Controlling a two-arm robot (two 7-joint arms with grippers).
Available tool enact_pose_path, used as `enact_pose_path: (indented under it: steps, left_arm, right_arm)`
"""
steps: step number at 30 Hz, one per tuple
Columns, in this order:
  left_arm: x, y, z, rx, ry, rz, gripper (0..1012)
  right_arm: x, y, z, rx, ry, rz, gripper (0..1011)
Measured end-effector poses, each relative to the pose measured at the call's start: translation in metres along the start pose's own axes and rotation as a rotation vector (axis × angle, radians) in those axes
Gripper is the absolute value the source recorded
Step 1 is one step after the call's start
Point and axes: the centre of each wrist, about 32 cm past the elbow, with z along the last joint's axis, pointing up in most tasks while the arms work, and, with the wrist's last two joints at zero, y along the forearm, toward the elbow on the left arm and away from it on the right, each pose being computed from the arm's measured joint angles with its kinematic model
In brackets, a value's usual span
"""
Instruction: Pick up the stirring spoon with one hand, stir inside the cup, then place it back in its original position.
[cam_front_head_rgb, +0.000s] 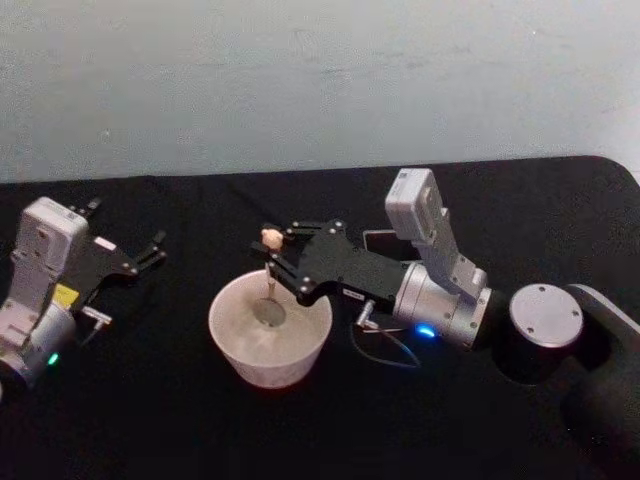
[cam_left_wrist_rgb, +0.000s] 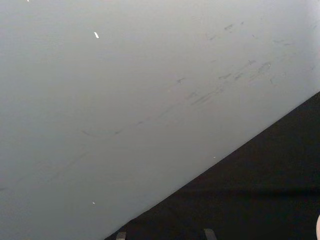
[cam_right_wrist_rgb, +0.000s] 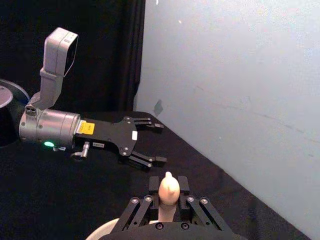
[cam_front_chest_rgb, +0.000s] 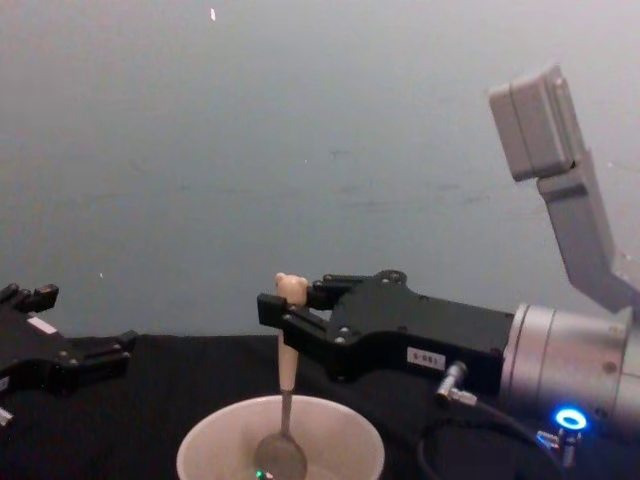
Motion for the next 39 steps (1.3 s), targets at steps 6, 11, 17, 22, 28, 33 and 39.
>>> enact_pose_path:
  steps: [6,11,17,22,28,33,39]
  left_arm:
    - [0.0,0.0,0.0,0.0,0.0,0.0,1001]
    - [0.0,0.0,0.0,0.0,0.0,0.0,1001]
    - [0.0,0.0,0.0,0.0,0.0,0.0,1001]
    - [0.0,0.0,0.0,0.0,0.0,0.0,1001]
    - [0.0,0.0,0.0,0.0,0.0,0.0,1001]
    - [0.0,0.0,0.0,0.0,0.0,0.0,1001]
    - [0.0,0.0,0.0,0.0,0.0,0.0,1001]
  right_arm:
    - [0.001,0.0,-0.002,-0.009,-0.001,-0.008,214]
    - [0.002,-0.002,-0.003,-0.016,-0.002,-0.016,214]
    - [0.002,-0.01,-0.003,-0.022,-0.003,-0.022,214]
    - [0.001,-0.022,-0.001,-0.026,-0.004,-0.026,214]
    - [-0.003,-0.033,0.001,-0.027,0.0,-0.013,214]
    - [-0.008,-0.037,0.002,-0.028,0.003,0.015,214]
    - [-0.018,-0.029,0.003,-0.014,0.014,0.06,214]
